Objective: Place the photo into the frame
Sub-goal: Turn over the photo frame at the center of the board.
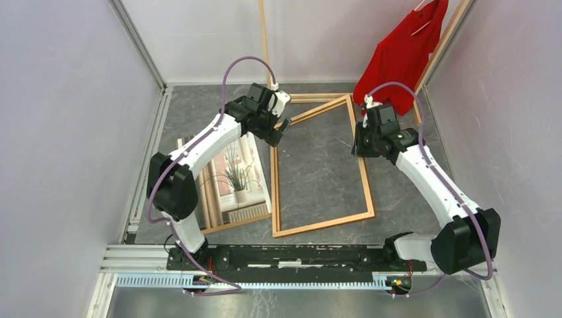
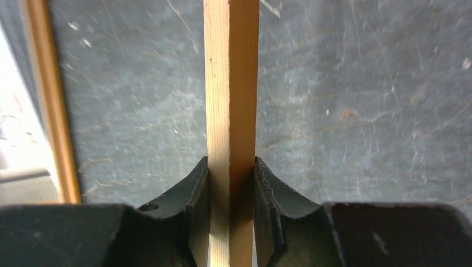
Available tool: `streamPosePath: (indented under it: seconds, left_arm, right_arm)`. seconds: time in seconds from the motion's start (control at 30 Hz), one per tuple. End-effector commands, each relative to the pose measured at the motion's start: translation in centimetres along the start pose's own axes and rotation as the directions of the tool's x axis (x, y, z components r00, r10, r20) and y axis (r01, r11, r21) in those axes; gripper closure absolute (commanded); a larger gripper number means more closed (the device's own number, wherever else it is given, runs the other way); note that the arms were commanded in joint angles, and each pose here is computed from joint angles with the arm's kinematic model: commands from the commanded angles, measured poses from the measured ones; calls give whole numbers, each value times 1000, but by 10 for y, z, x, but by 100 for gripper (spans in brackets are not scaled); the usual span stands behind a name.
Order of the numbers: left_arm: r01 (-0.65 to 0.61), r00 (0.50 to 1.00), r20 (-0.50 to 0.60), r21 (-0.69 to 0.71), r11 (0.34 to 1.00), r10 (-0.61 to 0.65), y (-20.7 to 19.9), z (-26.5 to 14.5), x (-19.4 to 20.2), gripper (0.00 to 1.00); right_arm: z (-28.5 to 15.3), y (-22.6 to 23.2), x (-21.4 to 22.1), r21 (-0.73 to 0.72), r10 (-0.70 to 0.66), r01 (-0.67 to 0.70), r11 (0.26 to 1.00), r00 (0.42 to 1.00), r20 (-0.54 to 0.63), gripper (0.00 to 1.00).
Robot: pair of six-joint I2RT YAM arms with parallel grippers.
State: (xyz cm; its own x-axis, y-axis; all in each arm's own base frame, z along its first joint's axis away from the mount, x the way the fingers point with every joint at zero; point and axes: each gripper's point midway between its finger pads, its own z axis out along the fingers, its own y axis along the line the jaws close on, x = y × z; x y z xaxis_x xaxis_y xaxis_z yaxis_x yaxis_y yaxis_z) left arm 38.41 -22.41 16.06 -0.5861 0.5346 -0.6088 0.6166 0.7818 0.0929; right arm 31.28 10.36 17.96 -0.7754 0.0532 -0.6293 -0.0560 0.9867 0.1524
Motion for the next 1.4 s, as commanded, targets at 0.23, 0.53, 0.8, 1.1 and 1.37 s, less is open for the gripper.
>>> streamPosePath:
  seconds: [0.23, 0.53, 0.8, 1.1, 1.37]
  left_arm:
    - [-107, 994, -23, -131, 986, 105, 33, 7, 33, 0]
    - [-152, 986, -86, -165, 974, 140, 39, 32, 63, 0]
    - [-140, 987, -100, -150, 979, 126, 34, 46, 72, 0]
    - [-151, 984, -118, -128, 980, 136, 27, 55, 80, 0]
    - [-157, 982, -121, -117, 981, 143, 15, 69, 93, 0]
  right_arm:
    - [42, -52, 58, 204, -40, 66, 977, 991, -130, 86]
    - [74, -74, 82, 298, -32, 91, 950, 980, -195, 80]
    - [100, -83, 79, 345, -4, 73, 936, 980, -197, 72]
    - [111, -89, 67, 351, -39, 104, 931, 982, -187, 44]
    - [112, -82, 50, 324, -61, 112, 939, 985, -164, 34]
